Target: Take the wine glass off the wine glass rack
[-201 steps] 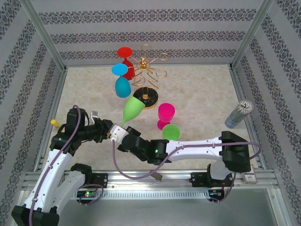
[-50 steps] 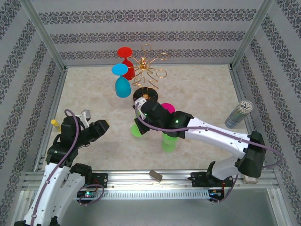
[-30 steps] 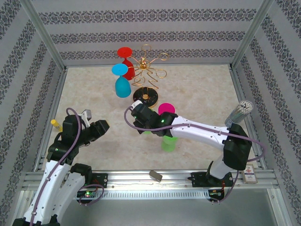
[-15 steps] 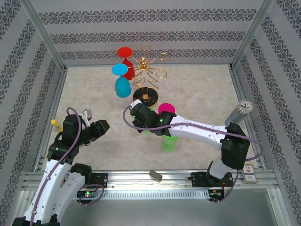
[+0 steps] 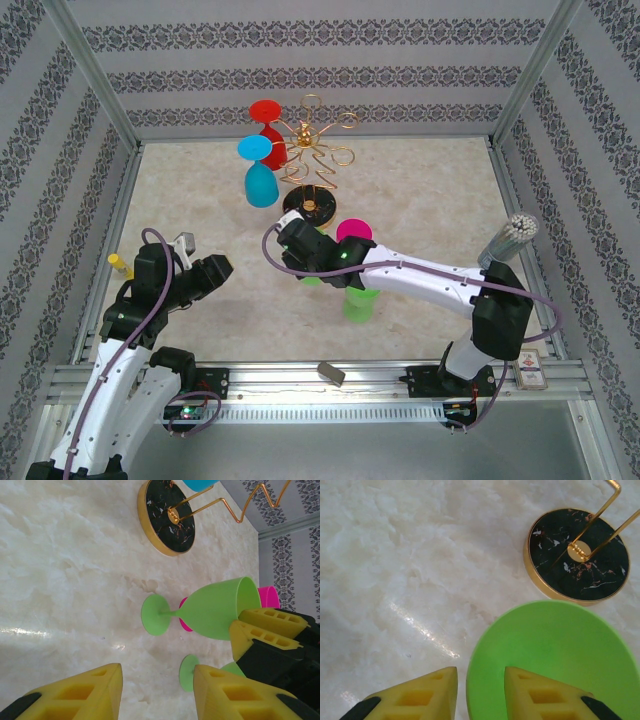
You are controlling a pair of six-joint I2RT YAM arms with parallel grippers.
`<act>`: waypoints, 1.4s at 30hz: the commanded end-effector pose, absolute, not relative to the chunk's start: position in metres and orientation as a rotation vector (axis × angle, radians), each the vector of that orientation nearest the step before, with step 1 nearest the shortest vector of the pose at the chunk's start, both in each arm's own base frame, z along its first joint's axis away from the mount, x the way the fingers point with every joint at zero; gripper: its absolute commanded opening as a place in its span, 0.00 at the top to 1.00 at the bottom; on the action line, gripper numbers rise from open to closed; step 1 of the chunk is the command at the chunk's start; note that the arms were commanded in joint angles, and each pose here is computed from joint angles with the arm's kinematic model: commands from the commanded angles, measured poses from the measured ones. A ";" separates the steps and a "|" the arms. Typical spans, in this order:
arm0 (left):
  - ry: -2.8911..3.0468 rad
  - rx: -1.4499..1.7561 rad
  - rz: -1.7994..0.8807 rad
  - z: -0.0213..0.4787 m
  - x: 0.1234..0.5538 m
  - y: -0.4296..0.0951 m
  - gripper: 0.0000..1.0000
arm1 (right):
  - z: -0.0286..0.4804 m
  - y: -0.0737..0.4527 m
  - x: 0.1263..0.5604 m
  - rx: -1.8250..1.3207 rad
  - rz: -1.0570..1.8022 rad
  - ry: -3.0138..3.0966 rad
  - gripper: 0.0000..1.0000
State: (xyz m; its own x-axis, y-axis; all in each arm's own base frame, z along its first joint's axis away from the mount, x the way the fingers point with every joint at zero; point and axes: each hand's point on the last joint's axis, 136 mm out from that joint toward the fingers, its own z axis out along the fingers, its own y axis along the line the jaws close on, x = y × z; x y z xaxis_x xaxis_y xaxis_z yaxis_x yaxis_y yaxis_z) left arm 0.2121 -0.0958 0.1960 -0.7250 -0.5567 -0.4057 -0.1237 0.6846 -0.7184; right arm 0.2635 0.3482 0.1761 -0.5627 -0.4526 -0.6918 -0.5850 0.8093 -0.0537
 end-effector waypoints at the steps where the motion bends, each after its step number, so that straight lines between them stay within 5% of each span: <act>1: 2.248 -0.492 -0.891 0.210 0.213 -0.093 0.58 | 0.221 0.340 0.268 -0.698 0.255 2.175 0.67; 16: 2.143 -0.426 -0.915 0.268 0.245 -0.098 0.57 | 0.301 0.300 0.241 -0.572 0.536 2.108 0.71; 30: 2.067 -0.335 -0.929 0.357 0.349 -0.115 0.54 | 0.361 0.267 0.263 -0.410 0.707 2.083 0.70; 42: 2.057 -0.369 -0.949 0.366 0.406 -0.110 0.54 | 0.371 0.265 0.296 -0.345 0.807 2.101 0.69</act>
